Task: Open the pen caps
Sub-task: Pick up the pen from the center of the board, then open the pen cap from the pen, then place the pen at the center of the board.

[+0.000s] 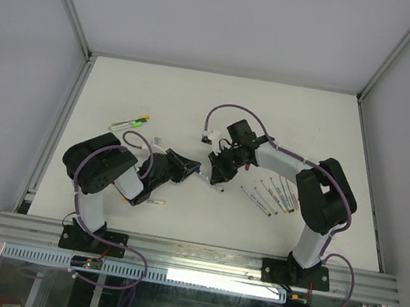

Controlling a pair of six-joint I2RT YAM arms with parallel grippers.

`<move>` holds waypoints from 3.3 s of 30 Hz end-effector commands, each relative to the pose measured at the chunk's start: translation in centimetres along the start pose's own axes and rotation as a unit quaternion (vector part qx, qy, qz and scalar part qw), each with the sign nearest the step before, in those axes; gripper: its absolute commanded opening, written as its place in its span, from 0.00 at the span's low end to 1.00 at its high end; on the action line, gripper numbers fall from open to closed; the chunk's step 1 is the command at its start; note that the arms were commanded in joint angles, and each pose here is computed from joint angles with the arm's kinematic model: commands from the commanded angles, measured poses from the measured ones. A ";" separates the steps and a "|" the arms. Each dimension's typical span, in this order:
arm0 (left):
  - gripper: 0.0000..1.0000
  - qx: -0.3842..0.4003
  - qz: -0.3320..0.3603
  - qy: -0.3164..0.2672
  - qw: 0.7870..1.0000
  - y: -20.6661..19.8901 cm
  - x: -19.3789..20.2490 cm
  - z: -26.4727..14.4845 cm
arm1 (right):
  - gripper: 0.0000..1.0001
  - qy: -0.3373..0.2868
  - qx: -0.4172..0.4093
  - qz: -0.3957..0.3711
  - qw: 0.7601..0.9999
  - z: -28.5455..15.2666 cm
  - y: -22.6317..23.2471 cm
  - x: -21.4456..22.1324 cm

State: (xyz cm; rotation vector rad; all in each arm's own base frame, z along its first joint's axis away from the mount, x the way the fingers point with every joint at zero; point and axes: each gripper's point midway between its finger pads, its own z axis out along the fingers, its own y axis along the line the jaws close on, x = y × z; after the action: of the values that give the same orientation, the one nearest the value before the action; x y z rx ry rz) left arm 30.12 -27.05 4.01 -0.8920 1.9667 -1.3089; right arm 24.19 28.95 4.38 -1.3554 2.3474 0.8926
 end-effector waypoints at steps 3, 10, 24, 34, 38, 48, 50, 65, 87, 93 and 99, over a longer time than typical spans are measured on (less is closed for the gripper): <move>0.06 0.108 -0.006 0.002 0.994 -5.6 0.1 -0.5 | 0.00 -0.014 -0.017 0.003 1.000 -0.1 0.2 -1.3; 0.00 0.160 0.055 0.004 0.986 -8.5 0.5 -1.6 | 0.30 -0.028 -0.054 -0.014 0.998 -1.7 1.7 -2.1; 0.00 0.260 0.212 -0.008 0.942 -15.9 2.3 -6.0 | 0.59 -0.129 -0.088 -0.103 0.982 -8.3 6.5 -4.9; 0.00 0.280 0.218 -0.034 0.934 -18.2 1.8 -7.0 | 0.40 -0.107 -0.103 -0.088 0.985 -6.6 7.1 -4.3; 0.00 0.275 0.215 -0.059 0.935 -18.6 0.8 -7.1 | 0.14 -0.095 -0.105 -0.087 0.986 -5.9 7.4 -4.2; 0.00 0.196 0.212 -0.271 0.918 -20.4 -9.8 -9.9 | 0.00 -0.080 -0.125 -0.080 0.986 -5.6 7.8 -3.4; 0.00 0.191 0.194 -0.305 0.913 -21.1 -12.7 -10.8 | 0.00 -0.074 -0.133 -0.078 0.985 -5.3 7.9 -3.1; 0.00 0.188 0.226 -0.267 0.918 -20.1 -13.6 -13.5 | 0.00 -0.012 -0.069 -0.091 0.993 -5.7 6.4 0.2; 0.00 0.187 0.196 -0.190 0.944 -14.9 -10.0 -14.9 | 0.04 0.194 0.131 0.042 0.971 -5.5 1.4 10.4; 0.00 0.190 0.187 -0.183 0.946 -14.7 -9.7 -14.8 | 0.05 0.214 0.160 0.041 0.963 -5.4 0.0 11.1; 0.00 0.195 0.183 -0.172 0.948 -14.6 -9.3 -14.5 | 0.09 0.229 0.175 0.041 0.957 -5.2 -0.8 11.6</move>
State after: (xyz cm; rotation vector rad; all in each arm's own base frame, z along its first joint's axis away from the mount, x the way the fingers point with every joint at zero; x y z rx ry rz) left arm 27.44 -15.74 22.08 -0.5184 1.4967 -1.1169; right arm 17.77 17.11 1.88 -1.4572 2.7726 0.2255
